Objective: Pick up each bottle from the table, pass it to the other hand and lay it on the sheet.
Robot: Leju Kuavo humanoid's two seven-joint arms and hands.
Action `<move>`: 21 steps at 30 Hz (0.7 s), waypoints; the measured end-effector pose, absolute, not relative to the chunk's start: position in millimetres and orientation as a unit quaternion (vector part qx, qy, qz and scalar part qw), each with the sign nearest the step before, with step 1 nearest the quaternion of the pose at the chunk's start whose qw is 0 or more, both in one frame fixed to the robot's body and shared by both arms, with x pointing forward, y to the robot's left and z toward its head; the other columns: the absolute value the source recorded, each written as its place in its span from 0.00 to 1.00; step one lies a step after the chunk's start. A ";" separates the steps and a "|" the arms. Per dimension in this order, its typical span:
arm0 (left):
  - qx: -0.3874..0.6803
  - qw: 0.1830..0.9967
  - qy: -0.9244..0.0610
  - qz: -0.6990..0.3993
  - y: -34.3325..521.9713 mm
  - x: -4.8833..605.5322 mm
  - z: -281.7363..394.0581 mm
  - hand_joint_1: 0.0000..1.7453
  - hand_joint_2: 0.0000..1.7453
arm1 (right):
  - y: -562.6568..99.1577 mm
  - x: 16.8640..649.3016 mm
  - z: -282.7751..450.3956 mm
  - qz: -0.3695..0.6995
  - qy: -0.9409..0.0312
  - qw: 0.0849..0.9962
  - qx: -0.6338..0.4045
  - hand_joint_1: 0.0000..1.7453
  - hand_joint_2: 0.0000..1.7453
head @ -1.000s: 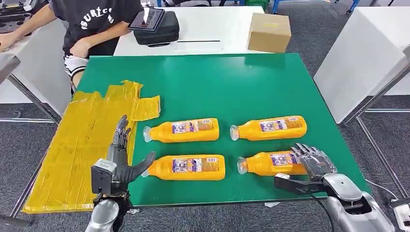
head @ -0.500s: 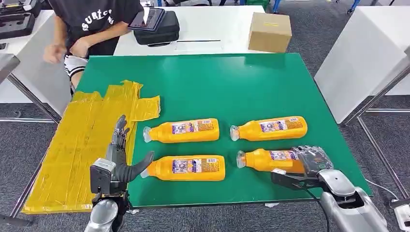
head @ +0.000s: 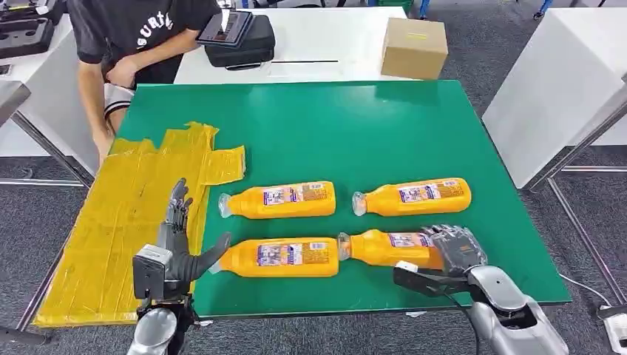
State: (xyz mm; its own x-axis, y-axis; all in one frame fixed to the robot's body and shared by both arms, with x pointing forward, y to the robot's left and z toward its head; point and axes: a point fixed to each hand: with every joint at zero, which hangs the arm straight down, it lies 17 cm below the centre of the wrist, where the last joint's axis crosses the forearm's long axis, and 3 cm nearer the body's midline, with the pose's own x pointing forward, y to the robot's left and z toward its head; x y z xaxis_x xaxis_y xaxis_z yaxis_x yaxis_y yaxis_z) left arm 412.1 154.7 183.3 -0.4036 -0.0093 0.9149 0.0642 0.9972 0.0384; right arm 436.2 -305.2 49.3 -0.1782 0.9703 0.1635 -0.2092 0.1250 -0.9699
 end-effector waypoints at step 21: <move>0.004 0.534 -0.845 -0.037 157.1 410.3 192.3 0.00 1.00 | -265.5 445.7 219.2 0.322 -0.726 0.472 -0.382 1.00 1.00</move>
State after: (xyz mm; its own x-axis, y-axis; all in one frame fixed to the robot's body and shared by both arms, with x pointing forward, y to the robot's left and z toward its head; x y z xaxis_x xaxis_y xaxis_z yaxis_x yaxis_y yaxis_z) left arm 410.3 157.1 192.3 -0.4294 -0.0466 0.9019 0.0320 0.9973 0.0668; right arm 445.7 -265.5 219.2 -0.2630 0.8586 0.4400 0.2504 0.5011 -0.8283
